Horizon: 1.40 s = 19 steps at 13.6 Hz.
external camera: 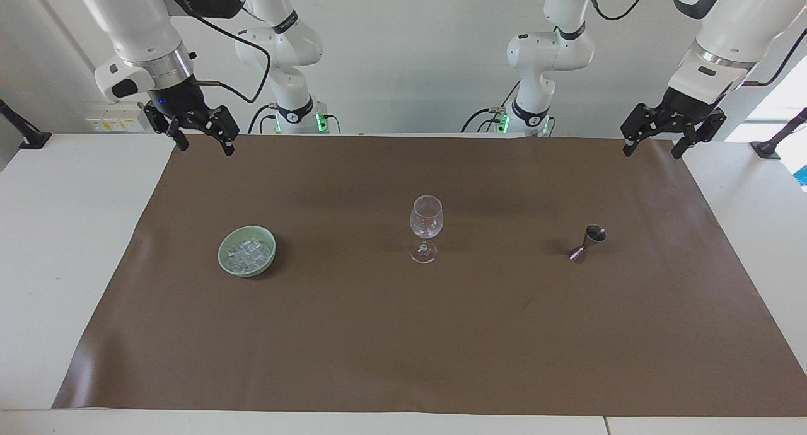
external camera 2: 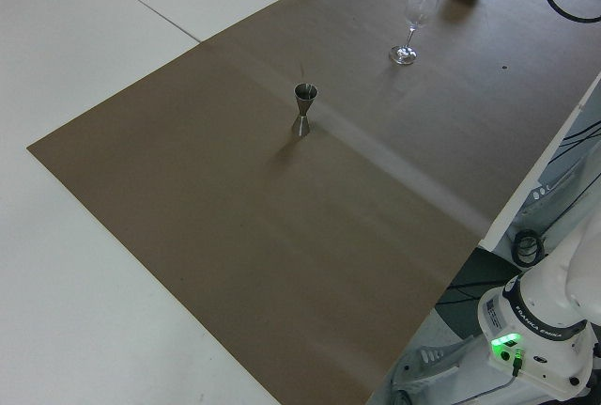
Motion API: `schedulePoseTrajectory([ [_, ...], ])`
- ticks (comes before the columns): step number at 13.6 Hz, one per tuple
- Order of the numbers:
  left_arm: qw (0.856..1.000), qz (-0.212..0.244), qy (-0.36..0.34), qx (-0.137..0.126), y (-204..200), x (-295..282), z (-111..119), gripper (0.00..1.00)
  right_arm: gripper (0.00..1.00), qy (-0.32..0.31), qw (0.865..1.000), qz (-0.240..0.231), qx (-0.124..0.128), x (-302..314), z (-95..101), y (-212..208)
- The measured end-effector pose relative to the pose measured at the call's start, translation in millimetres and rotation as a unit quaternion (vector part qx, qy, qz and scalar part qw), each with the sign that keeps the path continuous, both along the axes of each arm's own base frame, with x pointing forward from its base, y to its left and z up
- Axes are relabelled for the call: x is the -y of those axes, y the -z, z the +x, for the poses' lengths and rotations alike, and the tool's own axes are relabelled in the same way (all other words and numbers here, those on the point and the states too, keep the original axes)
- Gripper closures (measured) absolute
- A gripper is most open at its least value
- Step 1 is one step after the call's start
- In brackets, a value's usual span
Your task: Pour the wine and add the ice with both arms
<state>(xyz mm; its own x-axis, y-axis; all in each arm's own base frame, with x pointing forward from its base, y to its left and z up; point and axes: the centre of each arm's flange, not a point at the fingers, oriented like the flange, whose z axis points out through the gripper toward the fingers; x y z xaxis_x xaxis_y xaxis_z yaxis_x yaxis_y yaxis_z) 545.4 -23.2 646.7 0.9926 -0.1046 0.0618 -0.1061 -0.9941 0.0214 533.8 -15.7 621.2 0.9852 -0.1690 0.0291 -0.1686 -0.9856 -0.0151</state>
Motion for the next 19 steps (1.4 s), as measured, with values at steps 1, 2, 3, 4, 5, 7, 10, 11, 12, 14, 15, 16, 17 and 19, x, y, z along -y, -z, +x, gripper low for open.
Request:
schedulePoseTrajectory([
  [1,1.000,0.000,0.002,0.000,0.1,1.8,-0.1,0.00,0.00,0.000,1.000,0.000,0.000,0.0,0.0,0.0],
  [2,1.000,0.000,0.002,0.000,0.3,2.7,-0.1,0.00,0.00,0.000,1.000,0.000,0.000,0.0,0.0,0.0],
  [3,1.000,0.000,0.002,-0.001,0.5,2.7,-0.2,0.00,0.00,0.000,1.000,0.000,0.000,0.0,0.0,0.0],
  [4,1.000,0.000,0.002,-0.001,1.0,2.6,-0.2,0.00,0.00,0.000,1.000,0.000,0.000,0.0,0.0,0.0],
  [5,1.000,0.000,0.002,-0.002,1.5,2.6,-0.2,0.00,0.00,0.000,1.000,0.000,0.000,0.0,0.0,0.0],
  [7,1.000,0.000,0.002,-0.003,3.0,2.6,-0.3,0.00,0.00,0.000,1.000,0.000,0.000,0.0,0.0,0.0],
  [10,1.000,0.000,0.002,-0.004,4.0,2.6,-1.0,0.00,0.00,0.000,1.000,0.000,0.000,0.0,0.0,0.0],
  [11,1.000,0.000,0.002,-0.004,4.1,2.6,-1.2,0.00,0.00,0.000,1.000,0.000,0.000,0.0,0.0,0.0],
  [12,1.000,0.000,0.002,-0.004,4.2,2.3,-1.5,0.00,0.00,0.000,1.000,0.000,0.000,0.0,0.0,0.0],
  [14,1.000,0.000,0.000,-0.007,7.3,0.3,-2.5,0.00,0.00,0.000,1.000,0.000,0.000,0.0,0.0,0.0],
  [15,1.000,0.000,0.000,-0.005,9.4,-0.3,-2.7,0.00,0.00,0.000,1.000,0.000,0.000,0.0,0.0,0.0],
  [16,1.000,0.000,-0.001,-0.001,11.5,-0.4,-2.3,0.00,0.00,0.000,1.000,0.000,0.000,0.0,0.0,0.0],
  [17,1.000,0.000,-0.001,0.003,13.0,-0.4,-2.1,0.00,0.00,0.000,1.000,0.000,0.000,0.0,0.0,0.0],
  [19,1.000,-0.001,-0.001,0.007,13.4,-0.5,-2.1,0.00,0.00,0.000,1.000,0.000,0.000,0.0,0.0,0.0],
])
